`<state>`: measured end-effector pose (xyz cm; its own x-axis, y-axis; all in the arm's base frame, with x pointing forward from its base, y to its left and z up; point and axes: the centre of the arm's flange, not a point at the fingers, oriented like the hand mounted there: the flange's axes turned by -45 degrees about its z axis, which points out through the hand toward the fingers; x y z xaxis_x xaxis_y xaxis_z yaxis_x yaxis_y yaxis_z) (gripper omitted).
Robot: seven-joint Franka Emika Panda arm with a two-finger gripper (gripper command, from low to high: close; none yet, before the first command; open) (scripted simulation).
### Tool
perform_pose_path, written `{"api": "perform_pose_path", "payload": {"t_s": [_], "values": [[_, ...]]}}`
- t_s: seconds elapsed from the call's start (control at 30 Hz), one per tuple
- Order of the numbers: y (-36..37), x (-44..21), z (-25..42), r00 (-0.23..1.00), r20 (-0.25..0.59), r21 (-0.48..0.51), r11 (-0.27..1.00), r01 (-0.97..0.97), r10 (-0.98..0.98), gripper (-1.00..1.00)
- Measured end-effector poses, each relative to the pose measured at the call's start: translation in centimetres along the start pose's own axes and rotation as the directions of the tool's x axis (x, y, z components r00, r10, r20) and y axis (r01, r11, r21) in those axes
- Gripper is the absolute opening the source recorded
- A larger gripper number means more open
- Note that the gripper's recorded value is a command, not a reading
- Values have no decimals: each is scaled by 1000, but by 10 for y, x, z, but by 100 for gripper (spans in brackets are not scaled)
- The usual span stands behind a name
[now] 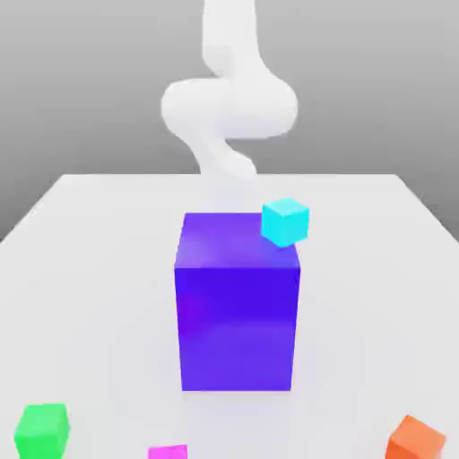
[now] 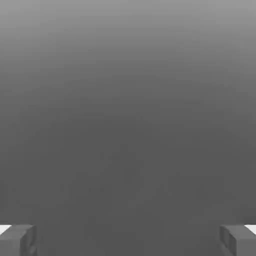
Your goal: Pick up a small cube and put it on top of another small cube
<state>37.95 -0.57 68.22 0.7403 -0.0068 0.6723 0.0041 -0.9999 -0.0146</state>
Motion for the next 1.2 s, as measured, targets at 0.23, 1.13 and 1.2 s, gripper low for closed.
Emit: {"api": "perform_pose_path", "payload": {"t_s": [0.23, 1.13, 1.2], "values": [[17, -4, 125, 984, 176, 29, 999, 16, -21, 0], [76, -253, 507, 737, 670, 51, 996, 78, -92, -100], [76, -253, 507, 737, 670, 51, 996, 78, -92, -100]]}}
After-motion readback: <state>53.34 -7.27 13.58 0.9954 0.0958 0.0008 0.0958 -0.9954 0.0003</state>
